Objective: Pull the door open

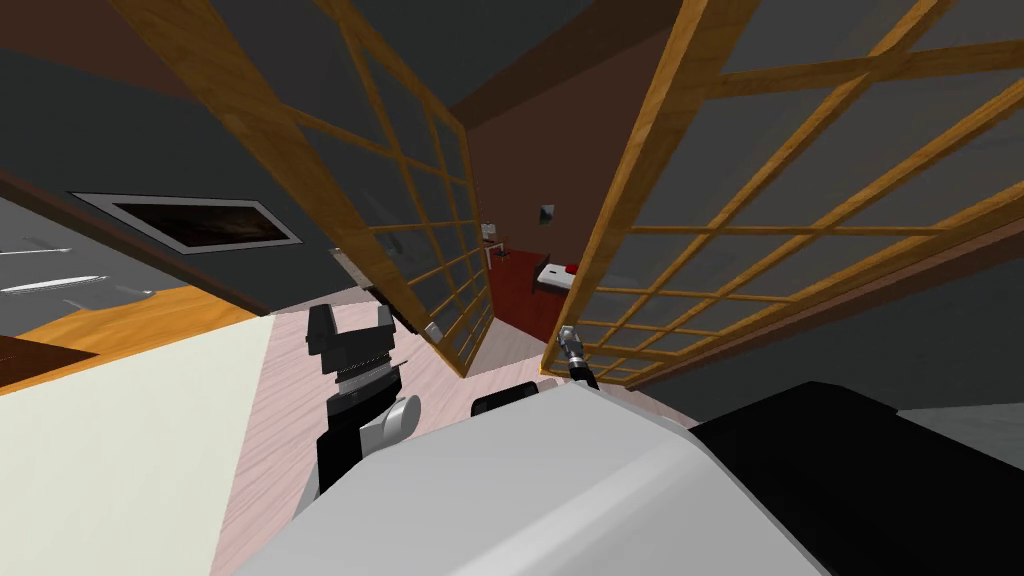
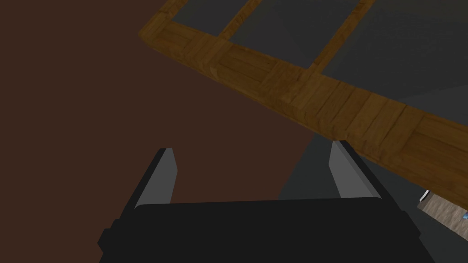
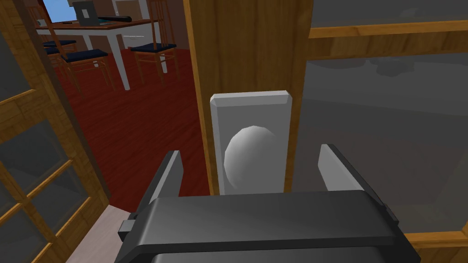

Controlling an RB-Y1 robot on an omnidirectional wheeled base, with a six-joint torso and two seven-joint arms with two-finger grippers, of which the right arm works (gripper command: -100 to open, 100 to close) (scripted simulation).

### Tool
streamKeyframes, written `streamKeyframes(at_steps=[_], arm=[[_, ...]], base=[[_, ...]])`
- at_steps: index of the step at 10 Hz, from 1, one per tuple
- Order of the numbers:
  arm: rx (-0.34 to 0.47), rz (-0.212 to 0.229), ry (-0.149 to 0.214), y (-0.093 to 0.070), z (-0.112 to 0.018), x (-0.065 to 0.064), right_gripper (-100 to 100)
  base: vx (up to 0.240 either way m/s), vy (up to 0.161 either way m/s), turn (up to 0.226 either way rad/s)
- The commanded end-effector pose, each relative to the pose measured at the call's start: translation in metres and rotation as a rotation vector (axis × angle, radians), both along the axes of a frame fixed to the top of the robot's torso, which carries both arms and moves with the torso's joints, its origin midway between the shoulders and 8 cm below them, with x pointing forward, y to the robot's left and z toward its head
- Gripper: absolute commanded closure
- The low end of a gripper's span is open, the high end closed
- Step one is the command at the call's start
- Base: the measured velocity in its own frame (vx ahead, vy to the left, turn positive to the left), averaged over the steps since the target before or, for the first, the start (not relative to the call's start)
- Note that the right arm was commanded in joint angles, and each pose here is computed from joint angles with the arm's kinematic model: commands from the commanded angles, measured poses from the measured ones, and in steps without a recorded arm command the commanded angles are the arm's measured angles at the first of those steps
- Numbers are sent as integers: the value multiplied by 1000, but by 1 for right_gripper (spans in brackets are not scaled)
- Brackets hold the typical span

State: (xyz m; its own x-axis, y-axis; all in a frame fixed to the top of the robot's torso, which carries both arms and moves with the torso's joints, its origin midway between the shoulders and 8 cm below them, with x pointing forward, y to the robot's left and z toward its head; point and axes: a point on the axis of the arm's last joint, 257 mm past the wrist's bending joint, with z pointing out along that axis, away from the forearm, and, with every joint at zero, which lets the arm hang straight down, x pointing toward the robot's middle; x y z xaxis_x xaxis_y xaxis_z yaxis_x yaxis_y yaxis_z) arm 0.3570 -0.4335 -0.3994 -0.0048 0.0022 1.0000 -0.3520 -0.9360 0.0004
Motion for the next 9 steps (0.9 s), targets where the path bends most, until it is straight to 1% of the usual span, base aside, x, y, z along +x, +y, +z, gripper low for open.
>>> streamKeyframes(at_steps=[1,2,7,8,9], arm=[[0,0,0,0,0,0,-100],[0,0,0,0,0,0,100],[0,0,0,0,0,0,100],[0,22,6,2,-1,-3,100],[-1,36,5,4,-1,-4,100]], base=[[130,-25,23],[-22,6,-37],[-24,2,4],[-128,-3,98],[-215,-38,133]])
